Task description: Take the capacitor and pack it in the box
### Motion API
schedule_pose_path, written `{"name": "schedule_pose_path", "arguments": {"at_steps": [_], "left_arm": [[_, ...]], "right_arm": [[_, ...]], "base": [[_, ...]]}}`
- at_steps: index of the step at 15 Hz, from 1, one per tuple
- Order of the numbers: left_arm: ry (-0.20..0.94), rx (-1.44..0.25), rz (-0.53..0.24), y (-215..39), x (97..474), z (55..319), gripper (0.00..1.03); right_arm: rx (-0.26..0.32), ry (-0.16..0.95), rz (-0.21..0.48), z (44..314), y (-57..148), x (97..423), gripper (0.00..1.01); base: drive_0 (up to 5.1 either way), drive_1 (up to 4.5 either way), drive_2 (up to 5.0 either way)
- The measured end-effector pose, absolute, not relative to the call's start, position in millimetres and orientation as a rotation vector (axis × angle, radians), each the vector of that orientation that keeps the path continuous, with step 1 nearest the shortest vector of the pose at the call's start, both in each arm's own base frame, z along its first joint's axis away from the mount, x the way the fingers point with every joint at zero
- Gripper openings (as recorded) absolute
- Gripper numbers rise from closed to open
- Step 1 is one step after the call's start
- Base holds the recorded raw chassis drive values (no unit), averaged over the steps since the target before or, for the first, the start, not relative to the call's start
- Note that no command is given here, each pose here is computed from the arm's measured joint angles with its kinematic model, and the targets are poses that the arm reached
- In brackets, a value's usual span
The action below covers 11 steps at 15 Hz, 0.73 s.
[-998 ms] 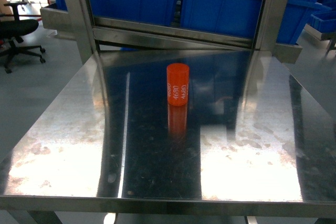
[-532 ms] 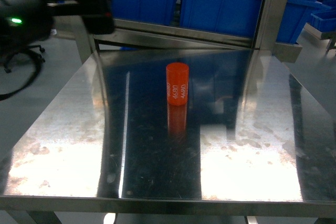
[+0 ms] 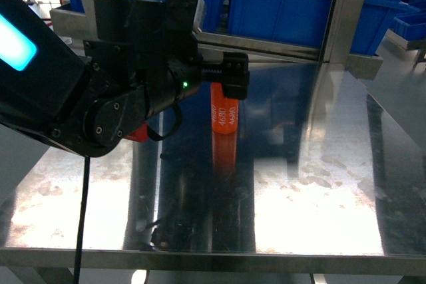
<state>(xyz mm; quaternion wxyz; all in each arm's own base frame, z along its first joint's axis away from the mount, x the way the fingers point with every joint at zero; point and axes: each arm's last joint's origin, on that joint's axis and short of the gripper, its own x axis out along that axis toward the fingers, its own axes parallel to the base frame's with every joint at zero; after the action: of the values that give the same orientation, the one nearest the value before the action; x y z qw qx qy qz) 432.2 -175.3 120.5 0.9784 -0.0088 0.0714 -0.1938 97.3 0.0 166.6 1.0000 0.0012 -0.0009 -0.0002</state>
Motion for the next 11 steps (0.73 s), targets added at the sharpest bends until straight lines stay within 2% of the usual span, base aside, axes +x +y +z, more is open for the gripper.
{"name": "schedule_pose_path", "arguments": {"at_steps": [6,8,9,11], "left_arm": [[0.251,0.026,-0.386,-193,455,72,0.98],[0.243,0.017,-0.396,-194,463,59,0.98],[0.241,0.016,-0.407,-194,464,56,0.95],[0.272,0.001,-0.403,-193,465,53,0.7]], "right_arm": [[0.002,-0.002,0.0,167,0,97,0.98],[0.002,-0.002,0.0,167,0,97,0.98],[0.002,-0.002,0.0,167,0,97,0.98],[0.002,-0.002,-0.001,167,0,97,0.98]], "base": [[0.0,0.0,0.0],[0.0,0.0,0.0],[0.0,0.0,0.0],[0.0,0.0,0.0]]}}
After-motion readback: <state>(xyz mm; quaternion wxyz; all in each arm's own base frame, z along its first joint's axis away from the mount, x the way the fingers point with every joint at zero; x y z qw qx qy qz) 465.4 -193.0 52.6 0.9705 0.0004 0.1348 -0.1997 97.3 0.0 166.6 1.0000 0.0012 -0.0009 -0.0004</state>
